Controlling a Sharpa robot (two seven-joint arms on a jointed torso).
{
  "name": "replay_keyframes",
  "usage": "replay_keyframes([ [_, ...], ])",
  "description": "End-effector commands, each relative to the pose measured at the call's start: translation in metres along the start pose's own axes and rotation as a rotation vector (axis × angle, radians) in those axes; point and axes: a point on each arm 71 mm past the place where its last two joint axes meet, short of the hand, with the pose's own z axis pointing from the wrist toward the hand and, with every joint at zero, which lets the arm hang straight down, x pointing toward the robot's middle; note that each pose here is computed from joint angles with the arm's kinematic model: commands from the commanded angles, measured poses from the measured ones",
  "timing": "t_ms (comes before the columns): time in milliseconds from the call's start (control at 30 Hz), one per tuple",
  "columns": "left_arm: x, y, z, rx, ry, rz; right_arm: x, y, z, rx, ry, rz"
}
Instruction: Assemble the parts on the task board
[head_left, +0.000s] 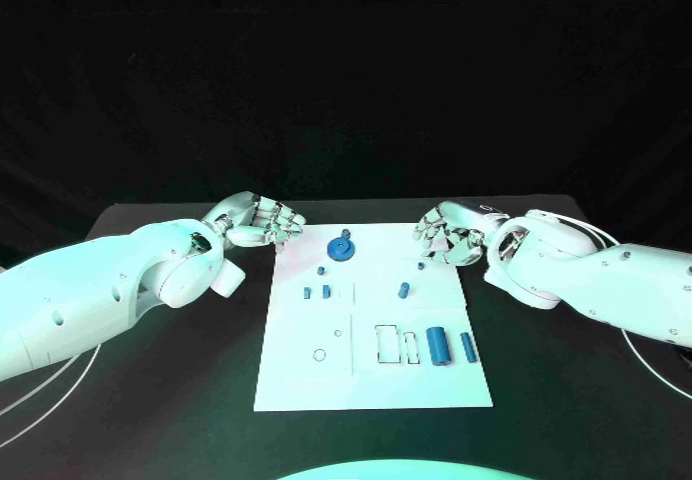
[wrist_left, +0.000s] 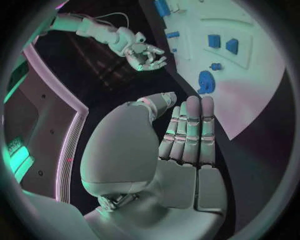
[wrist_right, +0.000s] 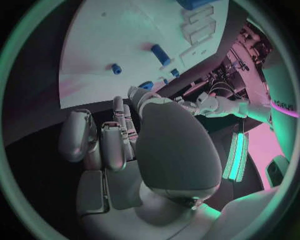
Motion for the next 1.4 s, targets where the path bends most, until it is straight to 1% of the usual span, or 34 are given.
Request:
replay_keyframes([
  [33,-0.002,-0.0068,-0.0033,0.082,-0.009,-0.236,0.008,0.001,0.001,-0.019,0.041,-0.21],
  [200,-0.0044,-0.0072,-0.0069,0.095,-0.009,-0.269,0.017,0.001,0.001,-0.01,0.065,-0.263],
  [400,-0.0062,-0.0074,-0.0089,0.104,-0.009,-0.281,0.024,0.002,0.002,-0.009,0.081,-0.285],
  [800,-0.0084,-0.0071,-0.0098,0.109,-0.02,-0.29,0.035,0.009,0.006,-0.039,0.08,-0.278],
  [933,-0.0085,-0.0071,-0.0099,0.109,-0.021,-0.291,0.037,0.009,0.007,-0.039,0.081,-0.276],
  [1400,-0.0089,-0.0066,-0.01,0.105,-0.02,-0.29,0.045,0.011,0.009,-0.024,0.117,-0.3],
])
